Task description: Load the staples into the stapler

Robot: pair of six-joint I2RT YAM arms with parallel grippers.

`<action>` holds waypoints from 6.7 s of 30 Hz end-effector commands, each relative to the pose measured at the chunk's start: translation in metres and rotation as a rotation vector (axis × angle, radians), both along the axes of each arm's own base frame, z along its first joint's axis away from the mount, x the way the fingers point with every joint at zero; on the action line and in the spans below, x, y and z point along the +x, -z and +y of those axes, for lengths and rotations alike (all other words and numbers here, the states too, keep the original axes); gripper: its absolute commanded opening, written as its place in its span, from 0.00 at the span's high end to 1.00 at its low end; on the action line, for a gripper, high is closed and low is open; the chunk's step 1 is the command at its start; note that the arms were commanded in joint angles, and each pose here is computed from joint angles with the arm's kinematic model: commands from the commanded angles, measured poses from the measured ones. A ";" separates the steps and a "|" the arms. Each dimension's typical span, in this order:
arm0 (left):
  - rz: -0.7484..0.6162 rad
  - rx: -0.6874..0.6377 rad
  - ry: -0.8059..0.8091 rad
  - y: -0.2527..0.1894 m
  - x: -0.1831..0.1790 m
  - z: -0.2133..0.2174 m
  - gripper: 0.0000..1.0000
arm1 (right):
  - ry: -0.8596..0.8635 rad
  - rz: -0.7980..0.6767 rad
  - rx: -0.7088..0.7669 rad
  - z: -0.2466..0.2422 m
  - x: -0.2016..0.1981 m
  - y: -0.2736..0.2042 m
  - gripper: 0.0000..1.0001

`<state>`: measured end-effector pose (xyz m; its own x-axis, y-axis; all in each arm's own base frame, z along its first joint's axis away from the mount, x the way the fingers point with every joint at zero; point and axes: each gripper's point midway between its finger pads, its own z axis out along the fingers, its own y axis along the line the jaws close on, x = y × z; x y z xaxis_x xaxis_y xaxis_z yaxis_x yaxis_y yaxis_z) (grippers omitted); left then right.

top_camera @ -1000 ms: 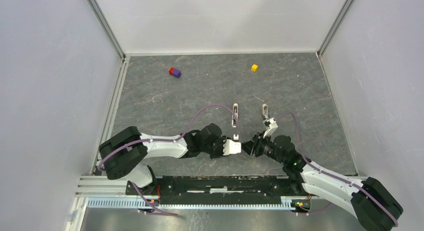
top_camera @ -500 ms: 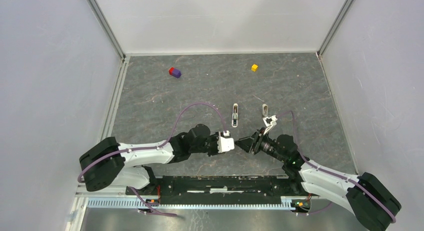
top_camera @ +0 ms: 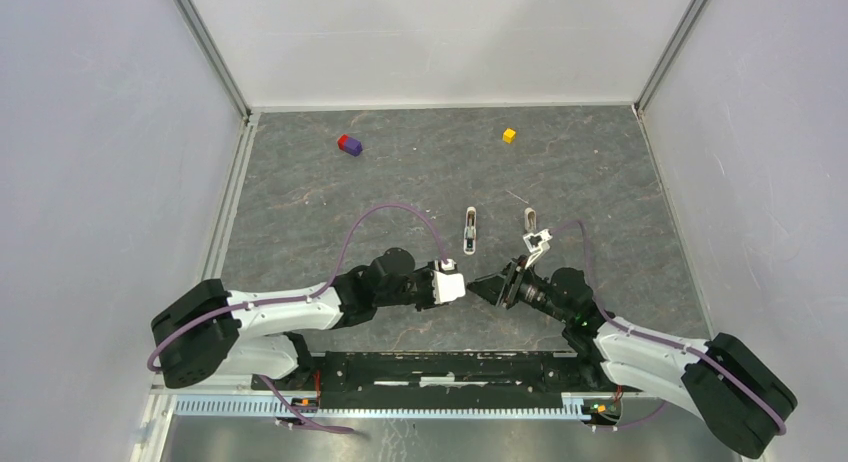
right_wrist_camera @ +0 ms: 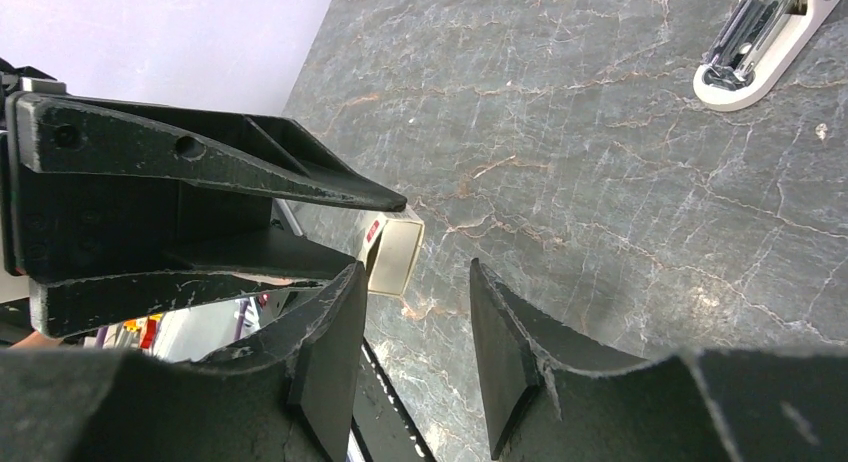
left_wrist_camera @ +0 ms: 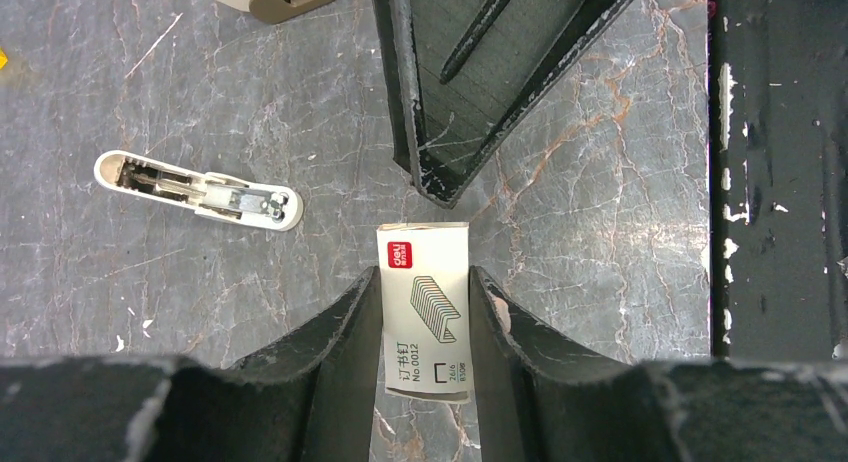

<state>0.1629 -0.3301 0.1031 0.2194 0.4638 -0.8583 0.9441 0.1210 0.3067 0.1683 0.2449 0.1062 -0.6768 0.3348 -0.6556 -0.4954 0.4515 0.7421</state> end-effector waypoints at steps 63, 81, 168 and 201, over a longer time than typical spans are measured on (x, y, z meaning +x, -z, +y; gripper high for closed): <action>-0.022 -0.086 0.080 -0.027 -0.009 -0.013 0.58 | -0.048 0.096 0.012 -0.006 -0.016 0.026 0.53; -0.049 -0.100 0.101 -0.031 -0.006 -0.021 0.58 | -0.090 0.127 0.046 0.000 -0.022 0.025 0.54; -0.051 0.020 0.085 0.002 0.000 -0.013 0.59 | 0.020 0.159 -0.180 -0.030 -0.005 0.066 0.58; -0.057 -0.008 0.092 -0.001 0.002 -0.021 0.59 | -0.106 0.122 0.044 0.010 -0.025 0.020 0.65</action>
